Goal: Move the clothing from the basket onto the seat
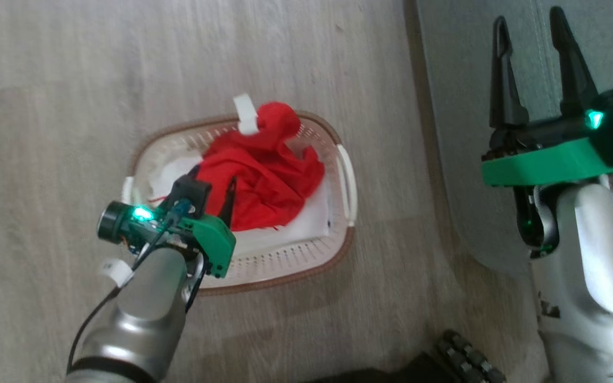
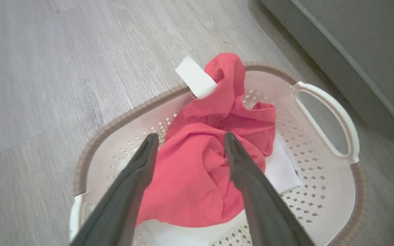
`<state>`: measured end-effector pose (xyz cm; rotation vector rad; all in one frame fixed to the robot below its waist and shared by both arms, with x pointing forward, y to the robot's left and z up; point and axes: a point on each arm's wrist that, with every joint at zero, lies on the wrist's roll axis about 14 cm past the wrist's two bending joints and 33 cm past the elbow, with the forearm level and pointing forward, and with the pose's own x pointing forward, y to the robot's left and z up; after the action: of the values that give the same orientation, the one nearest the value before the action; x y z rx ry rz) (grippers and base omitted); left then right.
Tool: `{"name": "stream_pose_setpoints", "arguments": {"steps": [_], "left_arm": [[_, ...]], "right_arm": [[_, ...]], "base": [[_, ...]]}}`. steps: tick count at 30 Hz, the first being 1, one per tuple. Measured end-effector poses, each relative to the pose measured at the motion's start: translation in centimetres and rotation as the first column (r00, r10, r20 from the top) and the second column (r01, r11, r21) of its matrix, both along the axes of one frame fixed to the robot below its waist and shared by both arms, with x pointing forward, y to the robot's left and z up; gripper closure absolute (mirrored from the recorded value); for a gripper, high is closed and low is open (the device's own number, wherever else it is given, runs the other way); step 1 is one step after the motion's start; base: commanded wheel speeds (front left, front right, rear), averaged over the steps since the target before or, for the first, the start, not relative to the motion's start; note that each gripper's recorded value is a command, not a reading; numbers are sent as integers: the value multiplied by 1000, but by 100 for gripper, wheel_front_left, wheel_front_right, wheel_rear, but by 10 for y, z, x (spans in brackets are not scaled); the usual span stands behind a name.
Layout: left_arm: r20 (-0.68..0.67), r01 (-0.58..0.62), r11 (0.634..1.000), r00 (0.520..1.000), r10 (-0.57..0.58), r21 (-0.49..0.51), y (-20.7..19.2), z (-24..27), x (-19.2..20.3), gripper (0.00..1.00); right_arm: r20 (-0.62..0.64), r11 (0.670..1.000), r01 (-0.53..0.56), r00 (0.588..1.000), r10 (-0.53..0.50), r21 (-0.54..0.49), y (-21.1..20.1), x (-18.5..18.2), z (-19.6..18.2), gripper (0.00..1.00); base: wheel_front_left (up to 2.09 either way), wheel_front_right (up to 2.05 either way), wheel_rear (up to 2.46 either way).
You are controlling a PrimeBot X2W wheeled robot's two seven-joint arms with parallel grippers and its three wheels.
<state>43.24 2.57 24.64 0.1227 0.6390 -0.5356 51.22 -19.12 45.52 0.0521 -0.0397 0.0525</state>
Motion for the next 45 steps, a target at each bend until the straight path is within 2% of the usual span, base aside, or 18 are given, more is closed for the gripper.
{"name": "stream_pose_setpoints", "arguments": {"steps": [5, 11, 19, 20, 22, 23, 28, 33, 38, 45], "left_arm": [[-79, 57, 998, 995, -54, 30, -11, -37, -3, 0], [-181, 87, 992, 981, -69, 96, -5, -79, -15, 0], [-210, 103, 983, 975, -70, 149, 1, -95, -13, 0], [-214, 106, 982, 974, -71, 157, 2, -97, -14, 15], [-226, 110, 980, 971, -72, 163, 2, -99, -14, 93], [-229, 105, 981, 971, -66, 161, 2, -100, -14, 100], [-228, 92, 984, 972, -55, 155, 2, -96, -13, 100], [-189, 47, 995, 982, -29, 92, -6, -78, -1, 100], [-77, -4, 1000, 997, 3, -10, -18, -36, 24, 100], [59, -58, 988, 996, 67, -145, -17, 34, 32, 100]], "right_arm": [[-33, 1000, 8, 999, -8, -2, -7, 6, -17, 0], [-64, 1000, 18, 998, -19, -18, -15, 11, -34, 0], [-81, 1000, 9, 997, -10, -18, -14, 11, -42, 0], [-79, 1000, 7, 997, -8, -19, -13, 12, -41, 0], [-77, 1000, 6, 997, -8, -21, -14, 13, -41, 0], [-77, 1000, 7, 997, -8, -22, -14, 13, -41, 0], [-72, 1000, 7, 997, -8, -20, -14, 13, -38, 0], [-66, 1000, 12, 998, -13, -15, -14, 13, -33, 0], [-52, 1000, 18, 999, -18, -7, -14, 8, -22, 0], [-78, 1000, 20, 997, -20, -4, -9, -15, -16, 0]], "base": [[0, 0, 0], [0, 0, 0], [0, 0, 0], [0, 0, 0], [0, 0, 0], [0, 0, 0], [0, 0, 0], [0, 0, 0], [0, 0, 0], [0, 0, 0]]}}
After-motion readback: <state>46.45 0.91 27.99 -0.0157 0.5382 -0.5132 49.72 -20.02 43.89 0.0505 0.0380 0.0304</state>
